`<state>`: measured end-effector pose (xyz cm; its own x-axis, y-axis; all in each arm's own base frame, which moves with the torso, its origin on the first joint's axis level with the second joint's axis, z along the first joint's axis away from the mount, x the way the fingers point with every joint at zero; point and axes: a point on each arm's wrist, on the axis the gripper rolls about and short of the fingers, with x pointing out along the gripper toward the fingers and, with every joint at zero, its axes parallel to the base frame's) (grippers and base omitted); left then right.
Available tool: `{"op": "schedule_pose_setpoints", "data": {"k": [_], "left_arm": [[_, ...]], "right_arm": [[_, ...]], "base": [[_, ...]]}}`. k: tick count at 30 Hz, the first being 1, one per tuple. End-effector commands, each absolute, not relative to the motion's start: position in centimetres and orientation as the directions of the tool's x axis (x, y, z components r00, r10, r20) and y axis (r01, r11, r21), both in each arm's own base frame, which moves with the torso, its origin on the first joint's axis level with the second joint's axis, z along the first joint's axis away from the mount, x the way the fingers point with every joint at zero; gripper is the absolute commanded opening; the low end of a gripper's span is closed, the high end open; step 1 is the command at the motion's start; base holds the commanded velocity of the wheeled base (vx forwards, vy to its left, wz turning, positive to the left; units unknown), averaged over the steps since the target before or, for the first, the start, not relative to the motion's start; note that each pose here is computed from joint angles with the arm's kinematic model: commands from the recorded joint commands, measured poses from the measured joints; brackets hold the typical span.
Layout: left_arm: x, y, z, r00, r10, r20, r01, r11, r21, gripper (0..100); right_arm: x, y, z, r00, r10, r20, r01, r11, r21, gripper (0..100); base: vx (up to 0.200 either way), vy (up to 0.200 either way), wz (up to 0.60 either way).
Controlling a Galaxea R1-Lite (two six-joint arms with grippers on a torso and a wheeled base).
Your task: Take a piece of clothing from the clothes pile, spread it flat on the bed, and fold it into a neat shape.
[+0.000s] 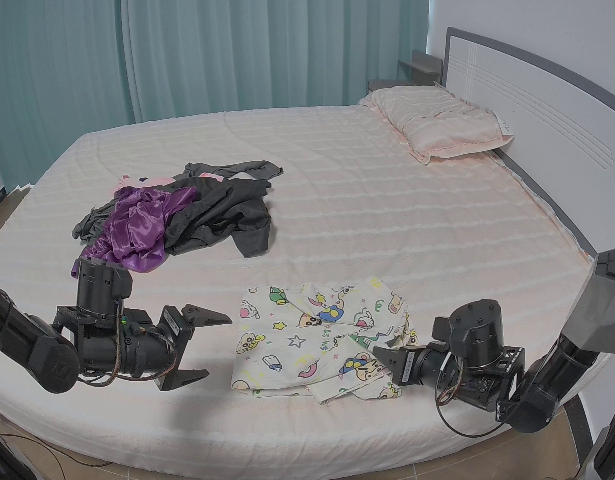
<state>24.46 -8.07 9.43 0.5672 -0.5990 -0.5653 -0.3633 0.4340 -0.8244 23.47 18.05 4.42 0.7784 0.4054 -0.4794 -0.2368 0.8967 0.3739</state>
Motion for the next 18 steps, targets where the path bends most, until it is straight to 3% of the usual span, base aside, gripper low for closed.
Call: {"op": "schedule_pose_setpoints", "data": {"k": [1,18], "left_arm": [[24.4,-8.1,9.3,0.565,-0.599,-0.568,-0.366,0.434,-0.823,100],[24.2,-8.4,9.2,0.551,-0.606,-0.574,-0.364,0.444,-0.819,100]], "right_arm": [[23.6,17.5,4.0,0.782,0.377,-0.496,-0.215,0.911,0.352,0],[20.6,14.9,3.5,0.760,0.320,-0.565,-0.169,0.938,0.304,0]], "base": [[0.000,0.000,0.00],[0.000,0.000,0.00]]}}
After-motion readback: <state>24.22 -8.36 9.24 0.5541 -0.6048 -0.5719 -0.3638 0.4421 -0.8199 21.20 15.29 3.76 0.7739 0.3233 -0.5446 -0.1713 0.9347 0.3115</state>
